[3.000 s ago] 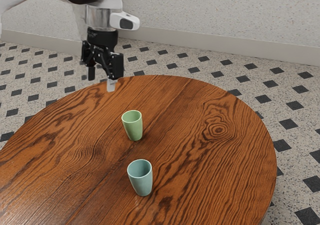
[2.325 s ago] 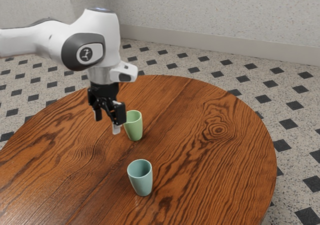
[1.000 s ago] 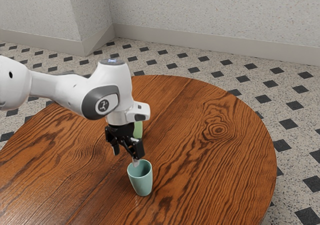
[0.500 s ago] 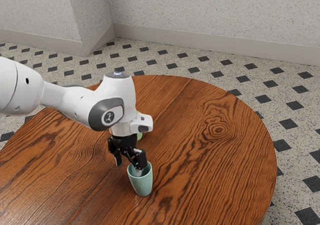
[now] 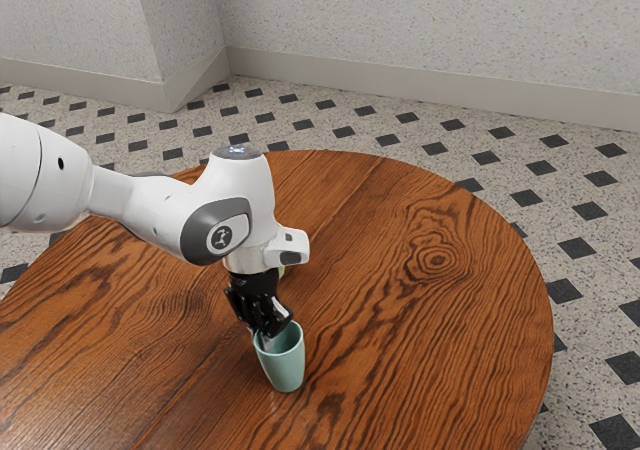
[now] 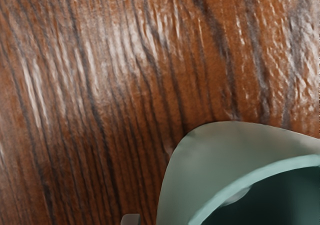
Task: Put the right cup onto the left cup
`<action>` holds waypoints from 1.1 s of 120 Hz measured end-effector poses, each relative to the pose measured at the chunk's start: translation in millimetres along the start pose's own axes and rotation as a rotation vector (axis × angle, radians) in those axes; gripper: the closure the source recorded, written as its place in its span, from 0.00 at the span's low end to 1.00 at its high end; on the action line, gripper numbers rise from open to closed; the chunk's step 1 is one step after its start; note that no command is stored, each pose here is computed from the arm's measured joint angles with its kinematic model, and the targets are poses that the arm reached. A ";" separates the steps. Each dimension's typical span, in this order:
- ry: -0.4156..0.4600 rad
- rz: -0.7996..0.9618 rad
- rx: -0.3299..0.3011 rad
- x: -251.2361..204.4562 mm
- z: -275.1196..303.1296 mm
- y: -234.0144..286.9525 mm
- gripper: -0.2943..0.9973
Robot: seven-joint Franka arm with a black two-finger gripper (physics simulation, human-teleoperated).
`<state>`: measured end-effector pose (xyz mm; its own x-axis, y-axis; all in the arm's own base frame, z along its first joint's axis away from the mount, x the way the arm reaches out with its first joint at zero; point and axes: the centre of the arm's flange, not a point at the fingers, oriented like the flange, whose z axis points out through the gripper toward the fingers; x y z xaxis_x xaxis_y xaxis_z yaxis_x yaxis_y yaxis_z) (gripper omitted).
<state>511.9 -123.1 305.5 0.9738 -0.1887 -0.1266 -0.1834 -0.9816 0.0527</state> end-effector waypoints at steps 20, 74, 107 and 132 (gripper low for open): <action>0.005 0.003 0.002 0.6 -1.6 1.6 0.81; 0.144 -0.029 0.031 33.1 -113.7 -33.9 0.83; 0.190 -0.058 0.055 49.4 -179.4 -82.3 0.84; 0.163 -0.082 0.063 73.9 -175.5 -129.4 0.84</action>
<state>631.2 -5.0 463.2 0.9938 -0.1056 0.0343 -0.1051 -0.9944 -0.0143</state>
